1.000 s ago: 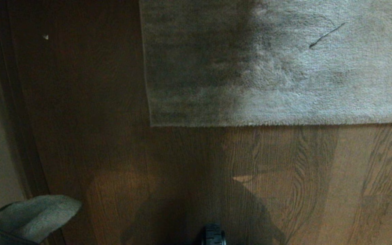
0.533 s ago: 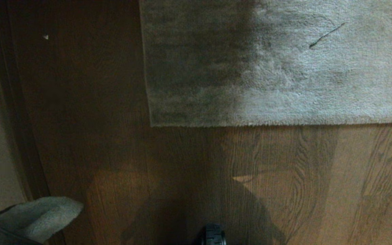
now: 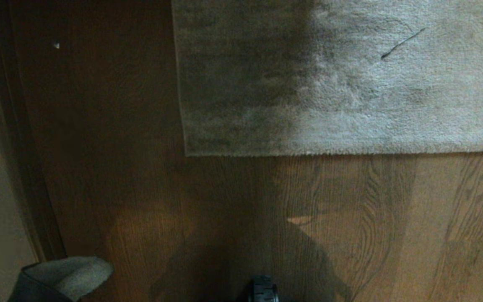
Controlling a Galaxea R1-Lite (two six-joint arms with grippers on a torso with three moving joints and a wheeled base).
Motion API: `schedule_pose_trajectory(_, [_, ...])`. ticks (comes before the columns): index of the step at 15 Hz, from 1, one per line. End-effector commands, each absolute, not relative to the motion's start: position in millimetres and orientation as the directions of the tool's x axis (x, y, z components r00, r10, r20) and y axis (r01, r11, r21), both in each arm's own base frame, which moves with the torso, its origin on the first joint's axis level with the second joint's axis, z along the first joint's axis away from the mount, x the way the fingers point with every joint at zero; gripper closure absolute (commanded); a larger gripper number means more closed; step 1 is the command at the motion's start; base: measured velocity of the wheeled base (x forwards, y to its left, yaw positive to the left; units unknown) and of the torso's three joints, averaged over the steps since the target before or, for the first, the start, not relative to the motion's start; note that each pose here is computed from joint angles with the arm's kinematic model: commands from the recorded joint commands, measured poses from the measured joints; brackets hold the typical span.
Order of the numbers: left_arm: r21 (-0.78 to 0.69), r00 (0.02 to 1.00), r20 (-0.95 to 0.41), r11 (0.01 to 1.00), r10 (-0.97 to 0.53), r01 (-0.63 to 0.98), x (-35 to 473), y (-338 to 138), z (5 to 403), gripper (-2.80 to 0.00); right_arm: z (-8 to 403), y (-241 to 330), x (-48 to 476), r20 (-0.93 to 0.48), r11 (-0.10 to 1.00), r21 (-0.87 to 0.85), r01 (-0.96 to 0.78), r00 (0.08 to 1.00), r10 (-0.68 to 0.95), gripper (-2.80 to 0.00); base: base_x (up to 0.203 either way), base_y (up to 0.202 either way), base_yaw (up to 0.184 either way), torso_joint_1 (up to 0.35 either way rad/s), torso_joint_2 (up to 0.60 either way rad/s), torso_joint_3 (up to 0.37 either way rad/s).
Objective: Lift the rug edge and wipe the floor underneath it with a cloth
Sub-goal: Put down the rag
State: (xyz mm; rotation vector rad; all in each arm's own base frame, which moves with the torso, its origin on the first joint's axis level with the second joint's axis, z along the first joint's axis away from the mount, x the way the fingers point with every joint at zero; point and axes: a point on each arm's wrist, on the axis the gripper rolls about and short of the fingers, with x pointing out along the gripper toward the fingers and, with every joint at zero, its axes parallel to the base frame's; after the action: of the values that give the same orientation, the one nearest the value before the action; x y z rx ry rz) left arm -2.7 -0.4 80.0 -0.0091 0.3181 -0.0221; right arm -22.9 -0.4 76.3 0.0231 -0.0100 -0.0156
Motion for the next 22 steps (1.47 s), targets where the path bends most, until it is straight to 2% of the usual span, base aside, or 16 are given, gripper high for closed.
schedule_pose_trajectory(1, [-0.015, 0.903, -0.428, 1.0, -0.023, 0.018, 7.0, -0.4, 79.5, 0.0, 76.4, -0.4, -22.8, 0.009, 1.0, 0.023, 0.016, 1.0, -0.017, 0.0, 0.0, 0.0, 0.0, 0.0, 0.0, 0.0])
schedule_pose_trajectory(7, [-0.021, 0.822, -0.569, 1.0, -0.018, 0.008, 19.8, -0.4, 77.3, 0.0, 76.4, -0.3, -22.8, 0.009, 1.0, 0.023, 0.015, 1.0, -0.015, 0.0, 0.0, 0.0, 0.0, 0.0, 0.0, 0.0])
schedule_pose_trajectory(16, [-0.022, 0.812, -0.584, 1.0, -0.02, 0.009, 21.4, -0.5, 77.0, 0.0, 76.4, -0.4, -22.8, 0.009, 1.0, 0.023, 0.017, 1.0, -0.017, 0.0, 0.0, 0.0, 0.0, 0.0, 0.0, 0.0])
schedule_pose_trajectory(22, [-0.033, 0.721, -0.693, 0.999, -0.021, -0.003, 35.0, -0.5, 75.3, 0.0, 76.4, -0.4, -22.8, 0.009, 1.0, 0.023, 0.016, 1.0, -0.017, 0.0, 0.0, 0.0, 0.0, 0.0, 0.0, 0.0])
